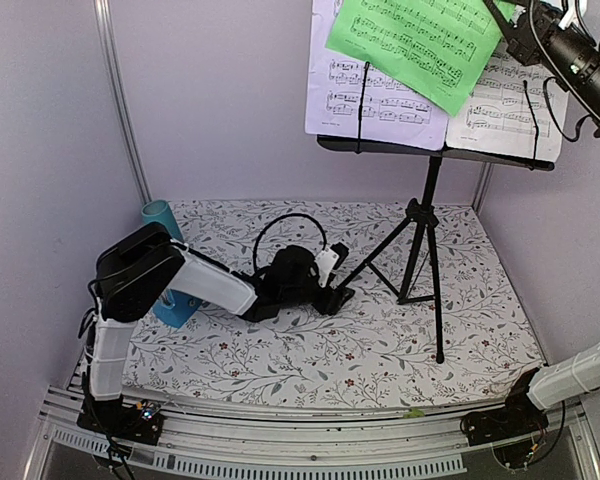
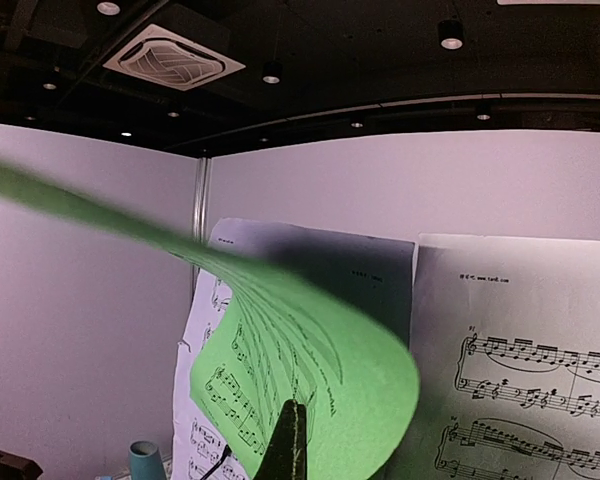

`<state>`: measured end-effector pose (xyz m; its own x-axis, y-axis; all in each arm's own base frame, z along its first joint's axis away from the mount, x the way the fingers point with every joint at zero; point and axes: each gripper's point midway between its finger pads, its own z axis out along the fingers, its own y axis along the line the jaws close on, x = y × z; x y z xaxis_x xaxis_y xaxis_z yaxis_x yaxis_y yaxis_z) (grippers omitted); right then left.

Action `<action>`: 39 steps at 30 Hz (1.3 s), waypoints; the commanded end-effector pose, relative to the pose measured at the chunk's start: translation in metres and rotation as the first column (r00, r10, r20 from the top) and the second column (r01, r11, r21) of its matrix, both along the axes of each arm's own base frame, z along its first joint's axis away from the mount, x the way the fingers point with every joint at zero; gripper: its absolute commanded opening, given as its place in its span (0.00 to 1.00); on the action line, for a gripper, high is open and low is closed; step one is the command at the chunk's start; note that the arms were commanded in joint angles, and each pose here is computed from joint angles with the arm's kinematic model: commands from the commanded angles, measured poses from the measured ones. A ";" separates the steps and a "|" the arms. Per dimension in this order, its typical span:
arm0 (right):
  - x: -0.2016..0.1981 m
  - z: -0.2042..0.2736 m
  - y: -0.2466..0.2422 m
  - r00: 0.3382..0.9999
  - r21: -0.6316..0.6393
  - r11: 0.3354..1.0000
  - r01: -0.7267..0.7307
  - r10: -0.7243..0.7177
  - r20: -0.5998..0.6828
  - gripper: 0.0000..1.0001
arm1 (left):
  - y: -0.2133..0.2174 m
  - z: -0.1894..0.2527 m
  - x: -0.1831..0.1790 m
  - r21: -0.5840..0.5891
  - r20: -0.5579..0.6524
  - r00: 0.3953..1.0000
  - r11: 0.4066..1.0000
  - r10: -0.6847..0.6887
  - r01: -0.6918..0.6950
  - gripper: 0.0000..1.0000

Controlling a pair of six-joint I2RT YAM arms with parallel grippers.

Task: Set up the instrument practice props
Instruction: Adjust the music stand at the center of the board, then pick up the music stand locking hook from the music stand.

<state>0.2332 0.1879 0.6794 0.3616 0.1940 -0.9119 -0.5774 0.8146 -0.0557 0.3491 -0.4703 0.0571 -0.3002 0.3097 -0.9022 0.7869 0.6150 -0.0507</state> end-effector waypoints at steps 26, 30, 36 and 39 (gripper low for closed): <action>0.006 -0.001 -0.016 0.991 -0.012 0.992 0.122 -0.121 0.060 0.00 | 0.071 0.201 -0.059 -0.296 0.105 0.957 0.928 0.269 -0.228 0.75; 0.006 -0.001 -0.021 0.986 -0.005 0.989 0.150 -0.149 0.074 0.00 | 0.071 0.234 -0.081 -0.333 0.129 0.953 0.917 0.275 -0.219 0.72; 0.005 -0.001 -0.023 0.983 -0.006 0.987 0.162 -0.161 0.085 0.00 | 0.068 0.286 -0.104 -0.384 0.169 0.934 0.894 0.315 -0.232 0.66; 0.005 -0.001 -0.023 0.983 -0.005 0.987 0.162 -0.161 0.089 0.00 | 0.065 0.306 -0.115 -0.413 0.181 0.928 0.881 0.327 -0.230 0.64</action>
<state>0.2435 0.1756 0.6707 0.4358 0.1056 -0.8938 -0.4571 0.8815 -0.1187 0.2448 -0.4120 0.3308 -0.1258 -0.1064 -0.9863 0.6388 0.7520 -0.1626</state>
